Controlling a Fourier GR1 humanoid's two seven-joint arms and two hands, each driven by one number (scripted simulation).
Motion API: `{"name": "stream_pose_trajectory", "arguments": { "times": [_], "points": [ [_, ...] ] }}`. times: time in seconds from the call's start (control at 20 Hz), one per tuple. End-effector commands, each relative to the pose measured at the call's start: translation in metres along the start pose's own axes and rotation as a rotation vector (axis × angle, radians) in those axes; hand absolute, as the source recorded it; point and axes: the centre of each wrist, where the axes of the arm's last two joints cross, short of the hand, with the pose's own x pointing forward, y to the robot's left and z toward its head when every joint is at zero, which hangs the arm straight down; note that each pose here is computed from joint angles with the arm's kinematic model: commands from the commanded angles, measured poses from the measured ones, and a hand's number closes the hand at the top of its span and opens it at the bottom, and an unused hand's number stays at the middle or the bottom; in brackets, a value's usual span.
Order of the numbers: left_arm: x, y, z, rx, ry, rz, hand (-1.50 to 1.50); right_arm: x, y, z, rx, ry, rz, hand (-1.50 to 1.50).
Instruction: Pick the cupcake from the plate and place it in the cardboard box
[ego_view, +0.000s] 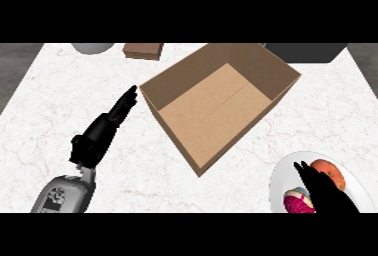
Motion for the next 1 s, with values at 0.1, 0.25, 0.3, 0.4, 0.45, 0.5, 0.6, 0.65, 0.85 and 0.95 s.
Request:
{"name": "stream_pose_trajectory", "arguments": {
  "times": [0.1, 0.25, 0.3, 0.4, 0.45, 0.5, 0.6, 0.65, 0.85, 0.95],
  "points": [
    [-0.018, 0.003, -0.015, 0.017, -0.005, 0.021, 0.00, 0.005, 0.011, -0.008, -0.008, 0.040, 0.044, -1.50],
    [0.008, -0.024, -0.014, 0.004, -0.013, -0.005, 0.00, -0.026, 0.011, -0.006, 0.008, 0.042, 0.060, -1.50],
    [-0.001, 0.008, -0.012, -0.005, -0.006, 0.005, 0.00, -0.015, 0.006, -0.030, 0.007, 0.020, 0.057, -1.50],
    [-0.010, 0.022, 0.008, 0.006, -0.003, 0.000, 0.00, -0.009, 0.016, -0.017, 0.034, 0.029, 0.053, 1.50],
    [-0.009, -0.004, -0.004, -0.011, 0.002, -0.002, 0.00, -0.017, 0.009, -0.044, 0.040, 0.033, 0.046, 1.50],
    [0.006, 0.013, -0.006, 0.005, -0.003, -0.018, 0.00, -0.003, 0.028, -0.024, 0.037, 0.005, 0.077, 1.50],
    [-0.004, 0.000, -0.011, -0.003, -0.003, 0.002, 0.00, -0.015, 0.026, -0.014, 0.003, 0.003, 0.088, 1.50],
    [-0.001, -0.005, 0.012, 0.004, 0.003, 0.006, 0.00, -0.018, 0.017, -0.032, -0.007, -0.012, 0.081, 1.50],
    [-0.008, -0.003, 0.016, -0.003, -0.013, -0.014, 0.00, -0.021, 0.030, -0.018, -0.094, -0.030, 0.129, 1.50],
    [0.002, -0.011, -0.008, 0.004, -0.011, -0.006, 0.00, 0.017, 0.004, -0.019, -0.090, -0.355, 0.233, 1.50]
  ]
}}
